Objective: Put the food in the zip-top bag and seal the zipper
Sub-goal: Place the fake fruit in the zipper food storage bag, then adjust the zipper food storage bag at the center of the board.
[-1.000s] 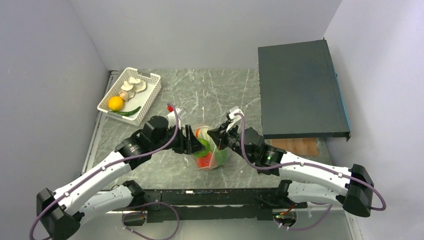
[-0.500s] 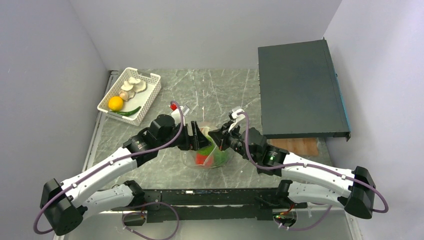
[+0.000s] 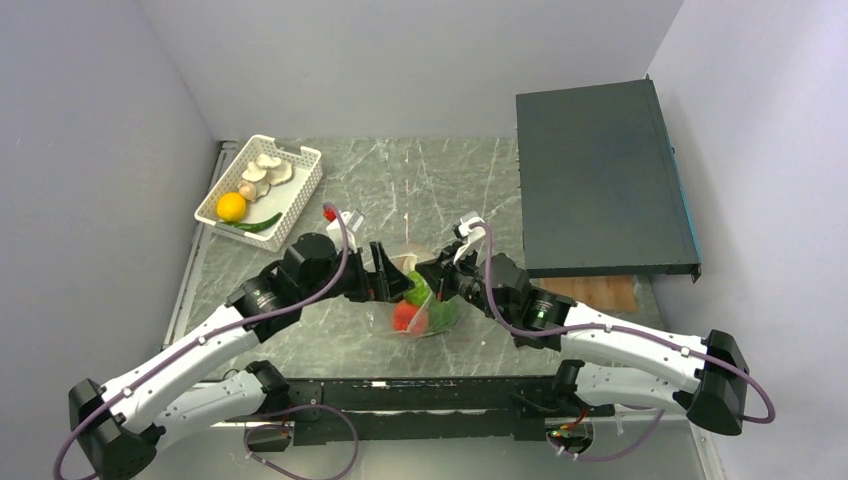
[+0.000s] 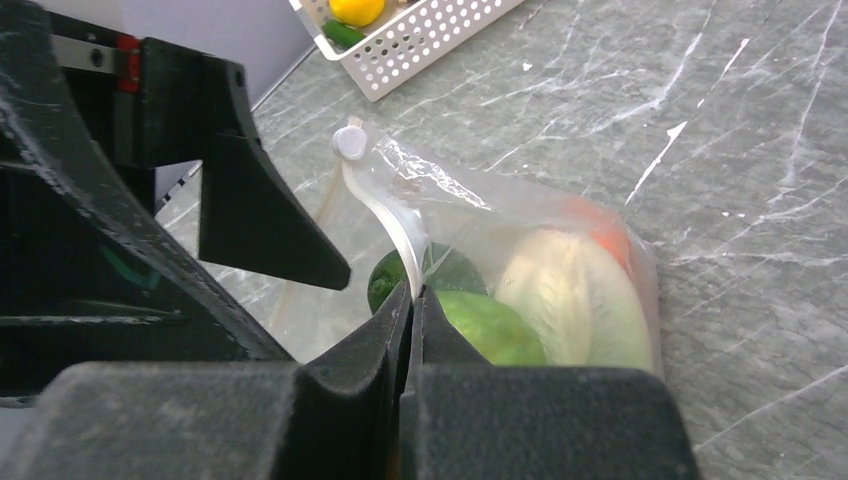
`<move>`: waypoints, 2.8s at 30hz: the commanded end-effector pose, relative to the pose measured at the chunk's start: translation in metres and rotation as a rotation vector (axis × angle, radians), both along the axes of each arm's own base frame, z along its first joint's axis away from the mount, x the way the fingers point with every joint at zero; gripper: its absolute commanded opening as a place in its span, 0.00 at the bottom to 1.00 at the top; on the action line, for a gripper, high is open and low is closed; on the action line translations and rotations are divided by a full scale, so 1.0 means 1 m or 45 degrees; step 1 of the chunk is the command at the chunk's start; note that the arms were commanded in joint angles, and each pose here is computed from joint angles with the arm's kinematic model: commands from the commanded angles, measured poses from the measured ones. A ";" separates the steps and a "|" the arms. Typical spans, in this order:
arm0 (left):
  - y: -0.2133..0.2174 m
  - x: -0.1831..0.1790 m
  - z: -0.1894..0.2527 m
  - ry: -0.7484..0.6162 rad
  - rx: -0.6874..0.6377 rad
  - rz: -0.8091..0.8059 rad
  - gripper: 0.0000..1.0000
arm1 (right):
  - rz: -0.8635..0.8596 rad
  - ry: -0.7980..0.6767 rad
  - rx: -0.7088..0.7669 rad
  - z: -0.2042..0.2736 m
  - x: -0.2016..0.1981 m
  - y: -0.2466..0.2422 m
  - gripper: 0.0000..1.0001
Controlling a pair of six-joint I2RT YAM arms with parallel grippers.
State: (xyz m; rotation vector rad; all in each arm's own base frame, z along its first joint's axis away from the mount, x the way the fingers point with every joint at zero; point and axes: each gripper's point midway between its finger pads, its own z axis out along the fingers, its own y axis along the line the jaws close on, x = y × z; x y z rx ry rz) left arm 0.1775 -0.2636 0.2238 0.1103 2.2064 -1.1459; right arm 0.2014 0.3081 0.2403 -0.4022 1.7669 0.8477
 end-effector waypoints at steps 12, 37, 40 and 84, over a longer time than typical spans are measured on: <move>0.090 -0.029 0.001 -0.086 0.108 0.291 1.00 | -0.109 -0.095 -0.028 0.031 0.019 -0.004 0.00; 0.167 0.054 0.035 -0.286 0.548 0.627 1.00 | 0.029 -0.086 -0.077 0.016 0.009 0.013 0.00; 0.184 0.072 0.034 -0.248 0.565 0.656 1.00 | 0.046 -0.083 -0.084 0.013 0.008 0.014 0.00; 0.158 0.068 -0.018 -0.041 -0.073 0.396 0.92 | -0.235 -0.116 -0.218 0.011 0.015 0.008 0.00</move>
